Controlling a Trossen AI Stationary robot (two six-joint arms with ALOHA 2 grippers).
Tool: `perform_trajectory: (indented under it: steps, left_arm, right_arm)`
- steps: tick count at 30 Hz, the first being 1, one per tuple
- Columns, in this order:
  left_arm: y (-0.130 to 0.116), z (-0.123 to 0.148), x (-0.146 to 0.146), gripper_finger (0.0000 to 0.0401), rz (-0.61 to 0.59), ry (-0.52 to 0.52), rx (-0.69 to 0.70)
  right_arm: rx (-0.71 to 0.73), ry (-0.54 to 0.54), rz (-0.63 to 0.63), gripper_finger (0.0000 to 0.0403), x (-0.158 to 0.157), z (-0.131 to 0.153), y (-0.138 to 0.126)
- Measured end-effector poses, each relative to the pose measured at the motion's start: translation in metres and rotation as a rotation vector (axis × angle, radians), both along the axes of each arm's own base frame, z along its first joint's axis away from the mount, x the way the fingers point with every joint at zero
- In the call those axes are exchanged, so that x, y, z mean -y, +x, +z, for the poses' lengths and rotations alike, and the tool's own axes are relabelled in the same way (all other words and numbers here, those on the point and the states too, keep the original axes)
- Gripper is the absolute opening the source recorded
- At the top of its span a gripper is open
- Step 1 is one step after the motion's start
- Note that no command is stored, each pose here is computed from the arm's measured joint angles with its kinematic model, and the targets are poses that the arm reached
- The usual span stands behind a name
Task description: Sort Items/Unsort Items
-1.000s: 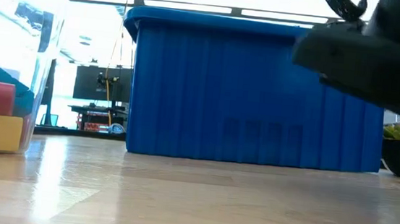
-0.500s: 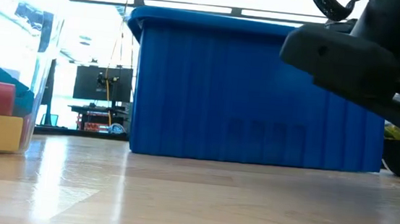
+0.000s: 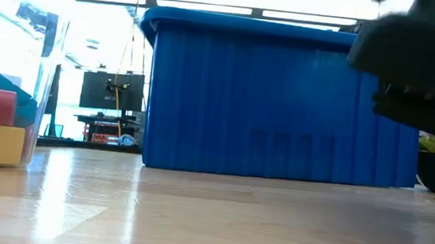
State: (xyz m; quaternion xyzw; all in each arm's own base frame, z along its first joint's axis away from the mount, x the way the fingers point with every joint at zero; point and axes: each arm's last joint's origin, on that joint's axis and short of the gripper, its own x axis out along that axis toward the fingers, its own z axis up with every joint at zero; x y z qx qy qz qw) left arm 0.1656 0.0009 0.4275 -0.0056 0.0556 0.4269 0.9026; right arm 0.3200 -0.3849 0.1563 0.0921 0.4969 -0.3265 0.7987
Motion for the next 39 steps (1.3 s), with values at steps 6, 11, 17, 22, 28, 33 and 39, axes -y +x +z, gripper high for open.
perform_trajectory:
  steps: [6,11,17,22,28,33,39]
  left_arm:
    - [0.000,0.000,0.000,0.0218,0.000,0.000,0.000]
    - [0.000,0.000,0.000,0.0218,0.000,0.000,-0.001]
    - [0.000,0.000,0.000,0.0218,0.000,0.000,0.000]
    - [0.000,0.000,0.000,0.0218,0.000,0.000,0.000]
    - [0.000,0.000,0.000,0.0218,0.000,0.000,-0.001]
    - [0.000,0.000,0.000,0.0218,0.000,0.000,-0.001]
    - [0.000,0.000,0.000,0.0218,0.000,0.000,0.000]
  right_arm:
    - [-0.058,0.075,0.161,0.0003,-0.026,0.009,0.010]
    - [-0.094,0.127,0.251,0.0001,-0.042,0.018,0.013]
    - [-0.045,0.171,0.314,0.0001,-0.051,0.037,0.009]
    - [0.028,0.164,0.388,0.0000,-0.061,0.065,0.007]
    - [0.076,0.094,0.407,0.0000,-0.070,0.100,0.002]
    - [0.125,0.055,0.282,0.0008,-0.060,0.105,-0.001]
    - [0.097,0.065,0.218,0.0085,-0.036,0.074,-0.005]
